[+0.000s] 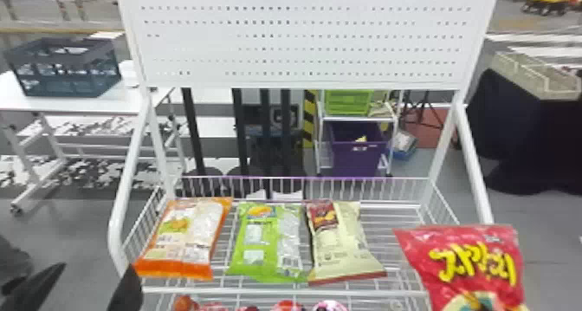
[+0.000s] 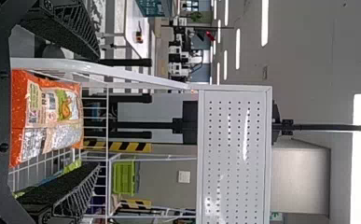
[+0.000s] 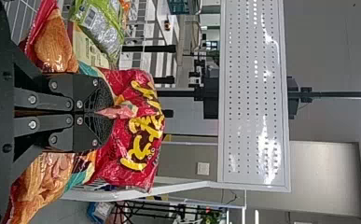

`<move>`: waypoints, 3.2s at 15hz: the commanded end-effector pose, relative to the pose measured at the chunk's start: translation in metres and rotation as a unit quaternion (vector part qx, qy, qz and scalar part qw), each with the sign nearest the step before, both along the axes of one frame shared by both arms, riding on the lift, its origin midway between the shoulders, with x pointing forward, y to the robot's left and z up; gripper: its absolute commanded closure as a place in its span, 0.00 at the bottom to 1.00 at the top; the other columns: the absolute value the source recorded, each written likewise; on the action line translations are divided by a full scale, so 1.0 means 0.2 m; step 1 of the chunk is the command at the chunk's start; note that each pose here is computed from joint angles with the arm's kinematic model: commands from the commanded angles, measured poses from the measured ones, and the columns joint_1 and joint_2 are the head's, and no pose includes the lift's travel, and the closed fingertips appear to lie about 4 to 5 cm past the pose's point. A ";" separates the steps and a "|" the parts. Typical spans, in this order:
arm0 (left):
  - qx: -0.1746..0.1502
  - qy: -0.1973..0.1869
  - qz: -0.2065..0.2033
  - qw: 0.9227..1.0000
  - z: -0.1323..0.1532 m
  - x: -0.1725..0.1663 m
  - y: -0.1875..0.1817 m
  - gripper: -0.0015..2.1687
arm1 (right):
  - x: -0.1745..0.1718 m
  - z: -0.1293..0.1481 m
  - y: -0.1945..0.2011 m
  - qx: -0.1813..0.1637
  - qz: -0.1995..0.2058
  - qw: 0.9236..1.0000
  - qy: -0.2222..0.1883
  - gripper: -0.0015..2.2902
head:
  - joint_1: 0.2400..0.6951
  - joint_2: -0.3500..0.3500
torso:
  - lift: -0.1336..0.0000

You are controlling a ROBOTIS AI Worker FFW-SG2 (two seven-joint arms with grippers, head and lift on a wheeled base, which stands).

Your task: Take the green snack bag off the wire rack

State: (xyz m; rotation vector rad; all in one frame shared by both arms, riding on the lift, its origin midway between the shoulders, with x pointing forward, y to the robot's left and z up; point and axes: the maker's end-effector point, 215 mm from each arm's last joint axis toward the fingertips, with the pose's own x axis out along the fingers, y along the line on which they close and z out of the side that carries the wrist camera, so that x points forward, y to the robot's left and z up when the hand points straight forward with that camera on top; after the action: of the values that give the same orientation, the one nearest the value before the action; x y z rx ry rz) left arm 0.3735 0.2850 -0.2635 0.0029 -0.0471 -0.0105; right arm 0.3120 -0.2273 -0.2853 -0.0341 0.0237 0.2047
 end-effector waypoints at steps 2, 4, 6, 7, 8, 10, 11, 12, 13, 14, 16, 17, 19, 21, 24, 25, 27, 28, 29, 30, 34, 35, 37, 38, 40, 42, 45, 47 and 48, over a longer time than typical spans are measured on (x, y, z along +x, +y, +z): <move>0.000 0.001 0.000 1.000 0.00 0.00 0.00 0.04 | 0.00 0.00 0.00 0.000 0.000 1.000 -0.001 0.97 | 0.57 0.50 | 1.00; 0.002 0.006 -0.001 1.000 -0.02 0.00 0.00 0.04 | 0.00 0.01 0.00 0.000 0.000 1.000 -0.003 0.97 | 0.57 0.50 | 1.00; 0.001 0.007 -0.001 1.000 -0.02 0.00 0.00 0.04 | 0.00 0.01 0.00 0.001 0.001 1.000 -0.003 0.97 | 0.57 0.50 | 1.00; 0.001 0.007 -0.001 1.000 -0.02 0.00 0.00 0.04 | 0.00 0.01 0.00 0.001 0.000 1.000 -0.003 0.97 | 0.57 0.50 | 1.00; 0.002 0.009 -0.001 1.000 -0.03 0.01 0.00 0.04 | 0.00 0.01 0.00 0.001 0.000 1.000 -0.003 0.97 | 0.57 0.50 | 1.00; -0.001 0.009 -0.006 1.000 -0.03 0.03 -0.03 0.04 | 0.00 0.01 0.00 0.001 0.000 1.000 -0.004 0.97 | 0.57 0.50 | 1.00; -0.003 0.016 -0.011 1.000 -0.07 0.04 -0.06 0.04 | 0.00 0.01 0.00 0.001 0.001 1.000 -0.003 0.97 | 0.57 0.50 | 1.00; -0.008 0.024 -0.019 0.999 -0.11 0.07 -0.11 0.04 | 0.00 0.01 0.00 0.002 0.001 1.000 -0.003 0.97 | 0.57 0.50 | 1.00; -0.012 0.023 -0.030 0.999 -0.13 0.11 -0.17 0.04 | 0.00 0.01 0.00 0.002 0.001 1.000 -0.003 0.97 | 0.57 0.50 | 1.00; -0.013 0.025 -0.036 0.999 -0.17 0.16 -0.24 0.04 | 0.00 0.00 0.00 0.001 0.000 1.000 -0.002 0.97 | 0.57 0.50 | 1.00; -0.013 0.032 -0.050 0.998 -0.26 0.27 -0.39 0.05 | 0.00 -0.01 0.00 0.002 0.000 1.000 0.000 0.97 | 0.57 0.50 | 1.00; -0.012 0.042 -0.057 0.997 -0.32 0.34 -0.47 0.05 | 0.00 -0.01 0.00 0.001 0.000 1.000 0.001 0.97 | 0.57 0.50 | 1.00; -0.005 0.051 -0.070 0.996 -0.39 0.47 -0.63 0.05 | 0.00 -0.02 0.00 0.000 -0.001 1.000 0.002 0.97 | 0.57 0.50 | 1.00; 0.003 0.058 -0.087 0.995 -0.44 0.61 -0.79 0.05 | 0.01 -0.04 -0.01 -0.001 -0.002 1.000 0.004 0.97 | 0.57 0.50 | 1.00; 0.012 0.088 -0.101 0.991 -0.59 0.78 -0.94 0.05 | 0.01 -0.06 0.00 -0.001 -0.002 1.000 0.006 0.97 | 0.57 0.50 | 1.00; 0.018 0.094 -0.100 0.990 -0.62 0.84 -0.95 0.05 | 0.01 -0.06 0.00 -0.002 -0.002 1.000 0.006 0.97 | 0.57 0.50 | 1.00; 0.014 0.108 -0.095 0.989 -0.68 0.93 -0.97 0.05 | 0.01 -0.06 0.00 -0.002 -0.002 1.000 0.006 0.97 | 0.57 0.50 | 1.00; 0.020 0.115 -0.094 0.989 -0.72 0.97 -0.97 0.05 | 0.02 -0.06 0.00 -0.002 -0.003 1.000 0.005 0.97 | 0.57 0.50 | 1.00; 0.022 0.125 -0.089 0.988 -0.76 1.01 -0.96 0.05 | 0.02 -0.06 0.00 -0.002 -0.002 1.000 0.005 0.97 | 0.57 0.50 | 1.00; 0.020 0.134 -0.086 0.987 -0.79 1.03 -0.94 0.05 | 0.01 -0.06 -0.01 -0.002 -0.003 1.000 0.006 0.97 | 0.57 0.50 | 1.00; 0.032 0.164 -0.086 0.982 -0.91 1.04 -0.92 0.08 | 0.02 -0.07 -0.01 -0.002 -0.002 1.000 0.007 0.97 | 0.57 0.50 | 1.00; 0.033 0.166 -0.086 0.982 -0.92 1.04 -0.91 0.12 | 0.02 -0.07 0.00 -0.002 -0.002 1.000 0.007 0.97 | 0.57 0.50 | 1.00; 0.036 0.173 -0.087 0.980 -0.94 1.03 -0.91 0.33 | 0.02 -0.07 -0.01 -0.003 -0.002 1.000 0.006 0.97 | 0.57 0.50 | 1.00; 0.036 0.172 -0.085 0.981 -0.93 1.03 -0.90 0.54 | 0.02 -0.07 0.00 -0.001 -0.002 1.000 0.006 0.97 | 0.57 0.50 | 1.00; 0.031 0.165 -0.078 0.983 -0.90 1.01 -0.91 0.88 | 0.03 -0.06 -0.01 -0.002 -0.003 1.000 0.005 0.97 | 0.57 0.50 | 1.00; 0.027 0.165 -0.084 0.982 -0.87 0.98 -0.93 0.93 | 0.03 -0.06 -0.01 -0.002 -0.002 1.000 0.005 0.97 | 0.57 0.50 | 1.00; 0.017 0.148 -0.084 0.985 -0.77 0.93 -0.91 0.93 | 0.03 -0.05 0.00 -0.001 -0.003 1.000 0.004 0.97 | 0.57 0.50 | 1.00; 0.011 0.126 -0.077 0.989 -0.66 0.88 -0.87 0.93 | 0.02 -0.06 0.00 0.000 -0.002 1.000 0.005 0.97 | 0.57 0.50 | 1.00; 0.008 0.115 -0.075 0.991 -0.59 0.84 -0.84 0.93 | 0.02 -0.05 0.00 0.000 -0.001 1.000 0.004 0.97 | 0.57 0.50 | 1.00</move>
State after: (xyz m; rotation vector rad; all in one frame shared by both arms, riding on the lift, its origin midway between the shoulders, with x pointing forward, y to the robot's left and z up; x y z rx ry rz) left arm 0.5521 0.1095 -0.4015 0.0250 0.2189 -0.1662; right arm 0.3172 -0.2274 -0.2963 -0.0336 0.0325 0.2003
